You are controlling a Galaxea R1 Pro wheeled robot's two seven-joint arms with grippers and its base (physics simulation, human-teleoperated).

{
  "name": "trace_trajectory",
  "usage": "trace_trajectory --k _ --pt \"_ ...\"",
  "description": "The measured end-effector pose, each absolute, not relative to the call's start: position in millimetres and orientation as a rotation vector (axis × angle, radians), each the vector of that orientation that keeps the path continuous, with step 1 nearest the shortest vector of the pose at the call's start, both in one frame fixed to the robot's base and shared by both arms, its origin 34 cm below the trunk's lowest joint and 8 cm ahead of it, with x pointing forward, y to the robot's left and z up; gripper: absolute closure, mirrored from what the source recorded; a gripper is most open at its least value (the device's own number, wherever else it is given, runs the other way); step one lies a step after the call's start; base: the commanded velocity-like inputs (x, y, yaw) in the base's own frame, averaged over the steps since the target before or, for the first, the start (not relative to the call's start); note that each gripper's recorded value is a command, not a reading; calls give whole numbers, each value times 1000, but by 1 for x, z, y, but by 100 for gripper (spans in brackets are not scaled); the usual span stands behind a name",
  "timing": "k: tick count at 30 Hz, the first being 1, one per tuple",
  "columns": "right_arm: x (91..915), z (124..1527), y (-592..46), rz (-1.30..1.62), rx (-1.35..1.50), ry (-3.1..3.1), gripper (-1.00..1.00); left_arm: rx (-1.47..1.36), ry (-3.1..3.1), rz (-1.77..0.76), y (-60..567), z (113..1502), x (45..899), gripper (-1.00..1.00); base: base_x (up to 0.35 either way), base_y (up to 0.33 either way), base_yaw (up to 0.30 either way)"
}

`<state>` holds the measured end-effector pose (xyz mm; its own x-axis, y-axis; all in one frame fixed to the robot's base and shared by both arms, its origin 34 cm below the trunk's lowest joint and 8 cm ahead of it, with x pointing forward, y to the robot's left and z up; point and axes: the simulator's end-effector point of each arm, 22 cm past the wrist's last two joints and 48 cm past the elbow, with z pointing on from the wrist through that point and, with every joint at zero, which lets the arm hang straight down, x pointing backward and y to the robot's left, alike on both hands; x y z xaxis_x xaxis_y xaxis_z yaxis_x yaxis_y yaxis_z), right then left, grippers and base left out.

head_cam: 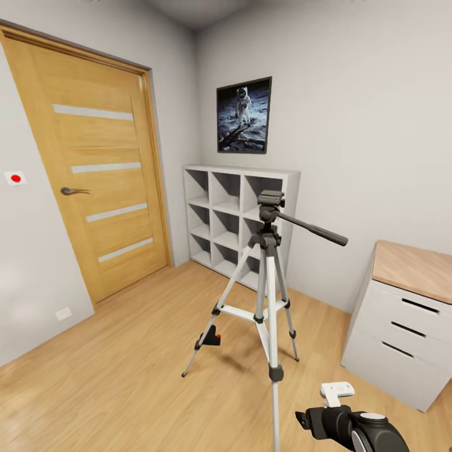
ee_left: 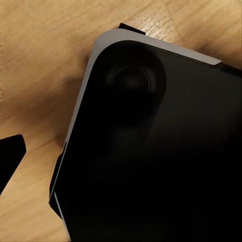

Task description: Attach the digital camera to the camera tripod in the bedroom.

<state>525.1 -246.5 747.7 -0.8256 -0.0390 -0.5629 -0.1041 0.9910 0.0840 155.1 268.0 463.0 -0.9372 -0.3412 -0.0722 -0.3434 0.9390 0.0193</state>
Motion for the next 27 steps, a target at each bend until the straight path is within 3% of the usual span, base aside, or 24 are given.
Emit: trace_trajectory --k 27 --pt "525 788 -250 138 -95 2537 -100 -534 3027 51 269 504 154 -100 0 0 0"
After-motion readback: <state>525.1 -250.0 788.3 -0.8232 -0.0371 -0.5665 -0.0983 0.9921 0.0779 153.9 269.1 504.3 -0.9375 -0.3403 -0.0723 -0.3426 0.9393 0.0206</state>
